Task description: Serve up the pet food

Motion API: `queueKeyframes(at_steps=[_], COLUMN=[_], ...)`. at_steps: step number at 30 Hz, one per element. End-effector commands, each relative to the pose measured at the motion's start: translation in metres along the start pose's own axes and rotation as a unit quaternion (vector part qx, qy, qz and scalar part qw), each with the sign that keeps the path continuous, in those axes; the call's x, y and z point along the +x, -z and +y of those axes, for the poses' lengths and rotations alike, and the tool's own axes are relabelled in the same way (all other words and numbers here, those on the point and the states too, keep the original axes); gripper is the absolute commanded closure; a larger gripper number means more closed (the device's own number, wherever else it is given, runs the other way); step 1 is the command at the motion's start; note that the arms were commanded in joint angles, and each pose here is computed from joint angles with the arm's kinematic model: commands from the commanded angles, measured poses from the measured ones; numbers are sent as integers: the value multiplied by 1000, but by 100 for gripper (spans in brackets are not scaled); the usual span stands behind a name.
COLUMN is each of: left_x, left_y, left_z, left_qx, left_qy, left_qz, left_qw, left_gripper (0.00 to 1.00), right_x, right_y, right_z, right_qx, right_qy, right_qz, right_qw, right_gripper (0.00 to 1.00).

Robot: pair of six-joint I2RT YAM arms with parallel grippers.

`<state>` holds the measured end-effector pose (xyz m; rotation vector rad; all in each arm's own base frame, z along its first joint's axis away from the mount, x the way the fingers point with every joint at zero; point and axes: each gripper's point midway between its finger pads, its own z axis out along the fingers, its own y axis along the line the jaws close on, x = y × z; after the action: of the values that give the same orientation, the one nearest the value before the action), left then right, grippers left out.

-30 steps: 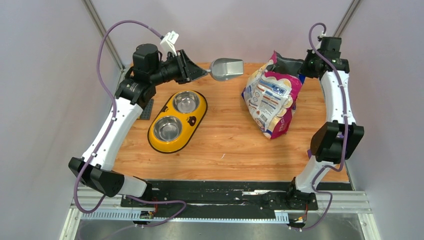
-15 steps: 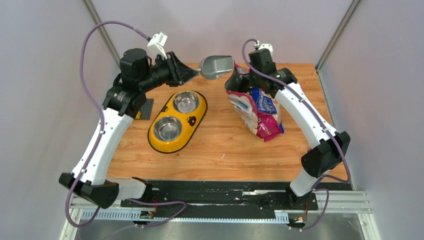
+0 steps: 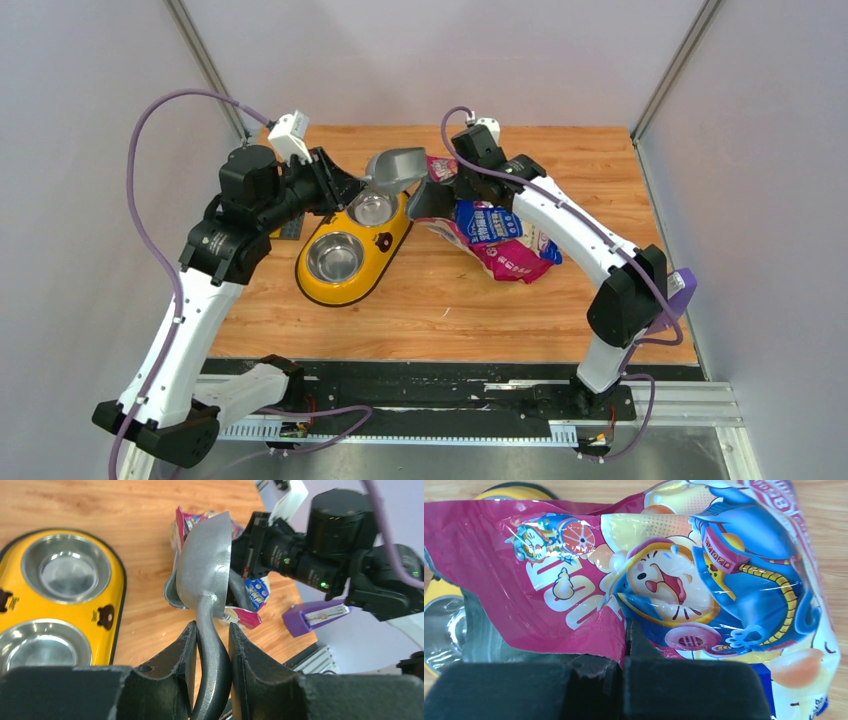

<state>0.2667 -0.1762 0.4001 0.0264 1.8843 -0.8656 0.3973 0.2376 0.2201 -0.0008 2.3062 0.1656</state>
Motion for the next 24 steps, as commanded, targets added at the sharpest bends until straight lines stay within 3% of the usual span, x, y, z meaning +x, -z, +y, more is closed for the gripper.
queueKeyframes(at_steps=[1,10,16,24], left_x=[5,40,40,53], left_y=[2,-12,-14,-58], left_z=[13,17,23,13], left_qx=[-25,2,-11,42], left_qy=[-2,18,13,77], left_qz=[-1,52,49,81], left_qw=[1000,998,999,993], left_gripper=[100,100,100,100], right_x=[23,-16,-37,-54], right_y=[-8,8,29,53], right_z=[11,-4,-6,3], right_qx=[-4,33,36,47], right_qy=[1,7,4,68], right_qz=[30,-25,-54,-94], right_qw=[1000,999,998,992], right_gripper=[100,100,100,100])
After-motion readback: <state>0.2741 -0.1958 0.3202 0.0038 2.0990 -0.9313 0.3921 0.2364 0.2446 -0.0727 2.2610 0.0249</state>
